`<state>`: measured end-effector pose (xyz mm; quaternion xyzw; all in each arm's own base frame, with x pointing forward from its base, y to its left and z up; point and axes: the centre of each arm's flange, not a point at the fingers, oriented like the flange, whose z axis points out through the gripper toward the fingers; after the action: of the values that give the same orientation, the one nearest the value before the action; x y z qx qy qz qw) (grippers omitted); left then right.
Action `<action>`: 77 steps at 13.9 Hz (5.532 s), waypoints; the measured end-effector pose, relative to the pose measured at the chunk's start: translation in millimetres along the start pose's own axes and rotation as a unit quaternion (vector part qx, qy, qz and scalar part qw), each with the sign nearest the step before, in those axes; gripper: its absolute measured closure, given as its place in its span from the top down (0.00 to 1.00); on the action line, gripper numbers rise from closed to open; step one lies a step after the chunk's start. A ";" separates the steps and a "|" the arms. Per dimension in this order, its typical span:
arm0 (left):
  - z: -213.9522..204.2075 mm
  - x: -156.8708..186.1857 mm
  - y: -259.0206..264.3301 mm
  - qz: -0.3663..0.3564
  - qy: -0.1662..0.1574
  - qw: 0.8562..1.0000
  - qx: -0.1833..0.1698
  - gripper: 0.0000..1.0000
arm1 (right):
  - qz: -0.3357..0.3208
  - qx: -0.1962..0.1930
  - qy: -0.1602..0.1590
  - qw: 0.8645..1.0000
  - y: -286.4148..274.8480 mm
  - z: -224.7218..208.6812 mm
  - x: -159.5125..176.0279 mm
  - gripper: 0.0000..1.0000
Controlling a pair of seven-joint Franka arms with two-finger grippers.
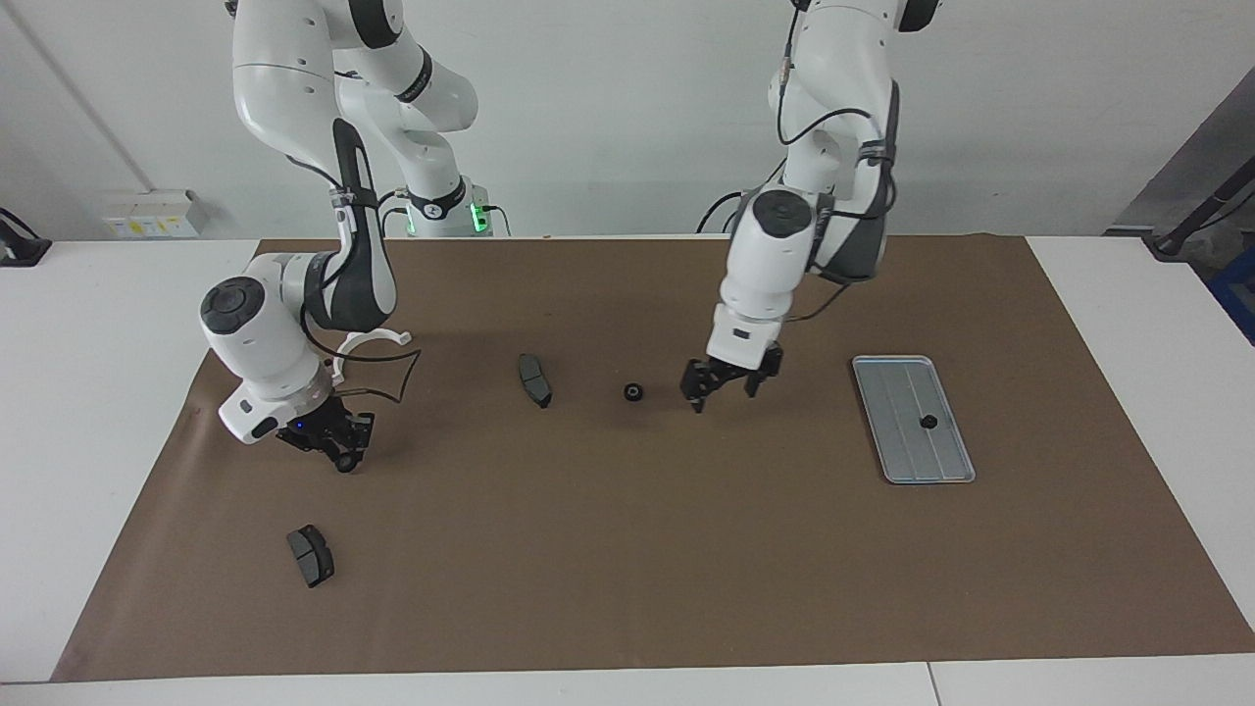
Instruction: Place bearing gear from tray to pile
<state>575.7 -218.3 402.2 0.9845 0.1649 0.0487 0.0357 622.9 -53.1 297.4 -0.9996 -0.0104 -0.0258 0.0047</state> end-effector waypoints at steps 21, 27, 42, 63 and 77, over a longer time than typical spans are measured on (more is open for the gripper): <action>89.7 74.3 -242.7 -0.002 -0.005 1.000 0.029 0.65 | -0.027 0.038 0.032 0.998 -432.8 -28.5 -98.5 1.00; 86.5 76.4 -248.6 -0.006 -0.002 1.000 0.029 0.24 | -0.038 0.021 0.033 0.998 -445.8 6.7 -106.8 1.00; 40.9 60.7 -100.2 0.008 0.006 1.000 0.007 0.23 | -0.012 -0.001 0.044 0.999 -420.7 -35.4 -79.3 0.35; 73.4 -138.8 180.9 0.144 -0.018 0.989 -0.007 0.29 | -0.018 -0.033 -0.011 0.999 -84.9 -0.9 -62.9 0.36; -112.5 42.2 -56.3 0.178 -0.063 0.981 0.039 1.00 | 0.017 -0.005 0.055 0.998 -191.8 -127.0 -12.5 1.00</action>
<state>585.2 -145.2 512.6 0.9998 -0.0136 -0.0146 -0.0018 599.8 137.2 425.2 -0.9967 0.0073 -0.0804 0.0008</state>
